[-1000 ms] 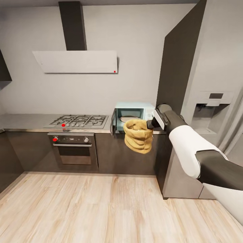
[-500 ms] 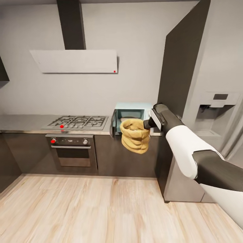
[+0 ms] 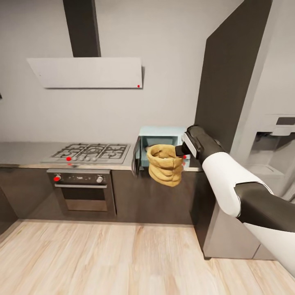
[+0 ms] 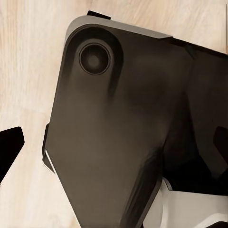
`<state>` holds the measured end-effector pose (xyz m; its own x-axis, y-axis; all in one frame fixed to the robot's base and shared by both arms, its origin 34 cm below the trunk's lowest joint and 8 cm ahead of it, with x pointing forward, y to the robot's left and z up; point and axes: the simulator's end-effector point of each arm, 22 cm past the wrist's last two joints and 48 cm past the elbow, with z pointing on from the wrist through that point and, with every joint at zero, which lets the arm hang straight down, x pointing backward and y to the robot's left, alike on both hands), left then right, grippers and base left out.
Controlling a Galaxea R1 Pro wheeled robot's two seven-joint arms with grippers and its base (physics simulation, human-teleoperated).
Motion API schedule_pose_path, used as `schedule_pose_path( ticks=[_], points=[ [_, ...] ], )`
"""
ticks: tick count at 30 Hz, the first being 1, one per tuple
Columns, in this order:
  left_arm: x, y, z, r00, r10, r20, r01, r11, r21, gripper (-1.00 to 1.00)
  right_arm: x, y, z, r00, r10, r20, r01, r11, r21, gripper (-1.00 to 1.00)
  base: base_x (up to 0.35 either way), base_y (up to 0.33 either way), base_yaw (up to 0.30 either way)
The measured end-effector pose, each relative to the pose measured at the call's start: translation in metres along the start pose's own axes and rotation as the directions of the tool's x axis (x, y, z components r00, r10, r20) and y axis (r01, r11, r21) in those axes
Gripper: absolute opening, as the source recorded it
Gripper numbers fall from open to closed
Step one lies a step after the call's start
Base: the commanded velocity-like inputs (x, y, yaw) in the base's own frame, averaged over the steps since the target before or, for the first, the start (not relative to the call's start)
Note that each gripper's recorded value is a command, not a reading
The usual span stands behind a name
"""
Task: In the kitchen, take the popcorn bag from the countertop, put it into the microwave, and heat it until the popcorn is cooked so the cooked popcorn ends up inside the bag.
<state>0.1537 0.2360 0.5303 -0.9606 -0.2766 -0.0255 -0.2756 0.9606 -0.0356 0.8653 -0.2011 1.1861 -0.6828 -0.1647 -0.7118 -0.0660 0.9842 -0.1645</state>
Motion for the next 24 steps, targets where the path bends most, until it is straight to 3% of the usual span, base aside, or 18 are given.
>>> schedule_pose_path(
  ticks=[24],
  points=[
    [-0.0005,0.0,0.0,1.0,-0.001,0.002,0.001,1.0,0.0,1.0,-0.0007,-0.0007,-0.0004,1.0,0.0,0.002,0.0,1.0,0.0,-1.0,0.32,0.0,0.0]
  ],
)
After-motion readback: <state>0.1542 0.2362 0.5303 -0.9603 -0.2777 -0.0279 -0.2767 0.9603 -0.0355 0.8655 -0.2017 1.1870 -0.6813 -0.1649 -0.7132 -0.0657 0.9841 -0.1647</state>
